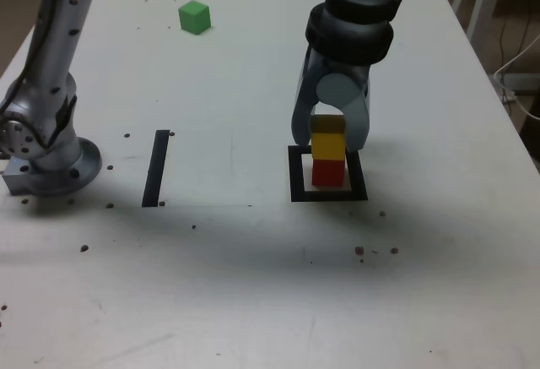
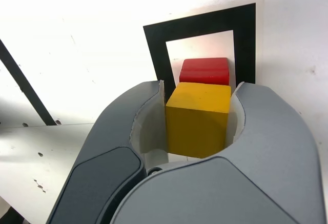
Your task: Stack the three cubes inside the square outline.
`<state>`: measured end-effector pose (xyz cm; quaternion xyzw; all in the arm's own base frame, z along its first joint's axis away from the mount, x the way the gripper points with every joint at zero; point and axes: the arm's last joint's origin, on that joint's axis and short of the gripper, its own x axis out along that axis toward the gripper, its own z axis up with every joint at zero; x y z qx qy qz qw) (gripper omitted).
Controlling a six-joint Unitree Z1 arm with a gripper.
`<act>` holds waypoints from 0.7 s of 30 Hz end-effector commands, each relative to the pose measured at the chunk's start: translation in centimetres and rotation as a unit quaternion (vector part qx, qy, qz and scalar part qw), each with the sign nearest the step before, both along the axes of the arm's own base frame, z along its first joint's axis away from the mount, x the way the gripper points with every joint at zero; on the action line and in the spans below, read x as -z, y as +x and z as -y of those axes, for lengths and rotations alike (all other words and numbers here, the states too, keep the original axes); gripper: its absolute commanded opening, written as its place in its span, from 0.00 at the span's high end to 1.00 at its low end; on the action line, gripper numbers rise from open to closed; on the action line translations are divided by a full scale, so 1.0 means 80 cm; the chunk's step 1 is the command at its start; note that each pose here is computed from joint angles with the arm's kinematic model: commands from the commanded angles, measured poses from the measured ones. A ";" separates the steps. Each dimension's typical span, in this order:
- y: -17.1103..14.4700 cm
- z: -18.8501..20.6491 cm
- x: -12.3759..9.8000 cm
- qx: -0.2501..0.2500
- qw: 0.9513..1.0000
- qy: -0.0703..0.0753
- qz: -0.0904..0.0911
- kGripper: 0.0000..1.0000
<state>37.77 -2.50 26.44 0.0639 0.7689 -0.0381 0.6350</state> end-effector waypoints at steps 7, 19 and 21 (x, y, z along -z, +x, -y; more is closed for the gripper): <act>0.003 -0.002 0.009 0.001 1.000 0.001 -0.004 0.59; 0.001 -0.003 0.015 0.010 1.000 -0.005 -0.004 0.09; -0.001 -0.004 0.012 0.009 1.000 -0.004 -0.002 0.07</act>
